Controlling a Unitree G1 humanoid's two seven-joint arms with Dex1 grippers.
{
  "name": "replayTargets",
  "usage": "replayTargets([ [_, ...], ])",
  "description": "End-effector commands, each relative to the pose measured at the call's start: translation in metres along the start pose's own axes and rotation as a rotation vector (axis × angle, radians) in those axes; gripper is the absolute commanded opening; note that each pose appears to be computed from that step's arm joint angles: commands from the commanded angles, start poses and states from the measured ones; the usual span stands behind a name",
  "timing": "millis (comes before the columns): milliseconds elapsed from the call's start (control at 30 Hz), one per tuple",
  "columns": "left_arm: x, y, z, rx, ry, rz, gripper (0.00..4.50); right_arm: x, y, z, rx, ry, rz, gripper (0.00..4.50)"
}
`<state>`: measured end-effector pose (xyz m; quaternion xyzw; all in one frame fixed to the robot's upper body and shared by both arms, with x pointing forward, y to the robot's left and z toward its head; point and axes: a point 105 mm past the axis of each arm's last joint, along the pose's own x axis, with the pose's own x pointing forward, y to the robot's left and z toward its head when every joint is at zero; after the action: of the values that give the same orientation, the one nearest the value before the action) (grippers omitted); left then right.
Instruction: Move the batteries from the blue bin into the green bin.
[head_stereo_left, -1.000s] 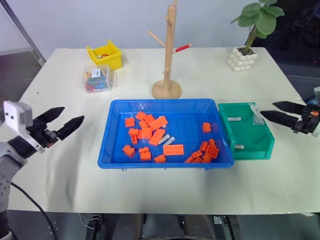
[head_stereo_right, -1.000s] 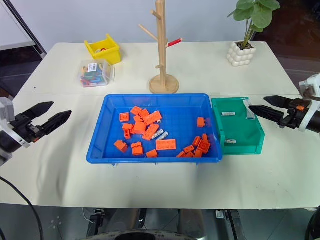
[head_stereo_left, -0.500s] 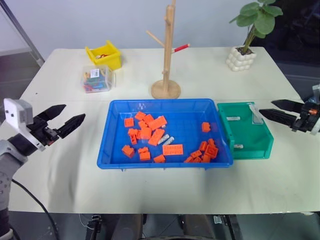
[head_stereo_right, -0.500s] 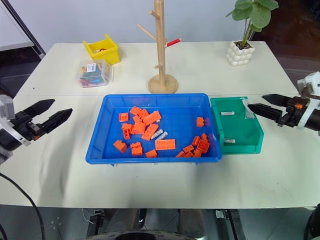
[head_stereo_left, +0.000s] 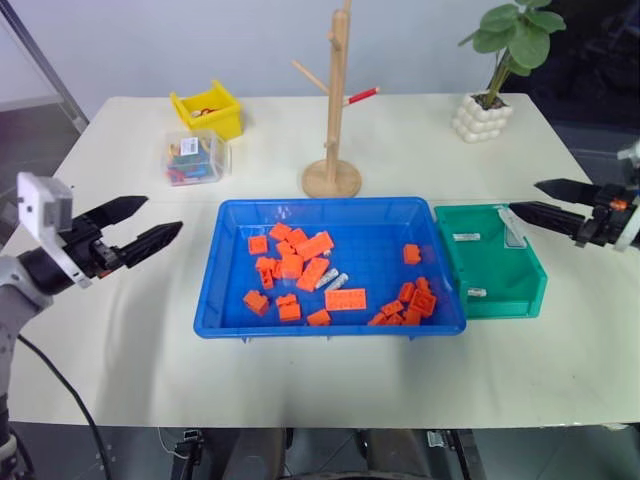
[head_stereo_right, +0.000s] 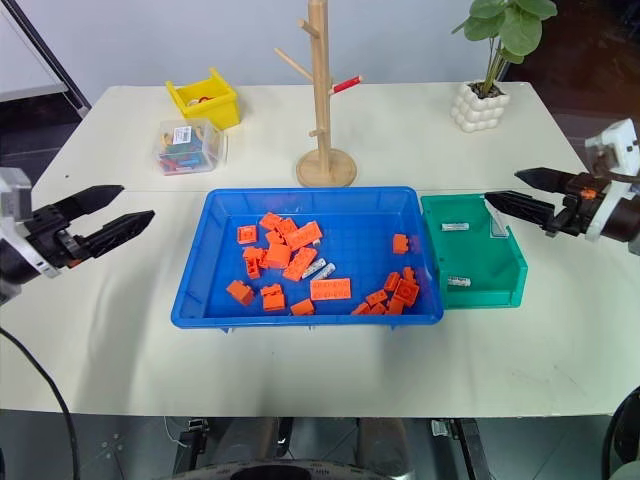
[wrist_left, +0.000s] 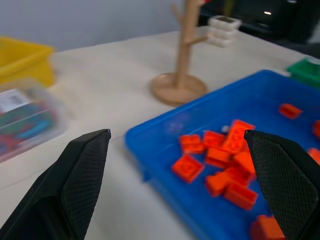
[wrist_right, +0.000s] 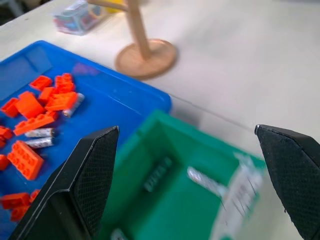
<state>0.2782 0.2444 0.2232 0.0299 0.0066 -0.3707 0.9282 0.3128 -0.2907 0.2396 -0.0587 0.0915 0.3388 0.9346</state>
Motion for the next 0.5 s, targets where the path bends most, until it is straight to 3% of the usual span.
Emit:
replayTargets([
  [33,0.009,-0.014,0.009,0.022,0.025,-0.130,4.50,0.004,0.014,0.023,-0.074,-0.026,0.052,4.46],
  [233,0.027,-0.033,0.003,0.060,0.114,-0.315,4.50,0.024,0.048,0.029,-0.134,0.024,0.200,4.46],
  [500,0.029,-0.036,-0.018,0.067,0.196,-0.362,4.50,0.052,0.096,0.031,-0.214,0.066,0.428,4.46],
])
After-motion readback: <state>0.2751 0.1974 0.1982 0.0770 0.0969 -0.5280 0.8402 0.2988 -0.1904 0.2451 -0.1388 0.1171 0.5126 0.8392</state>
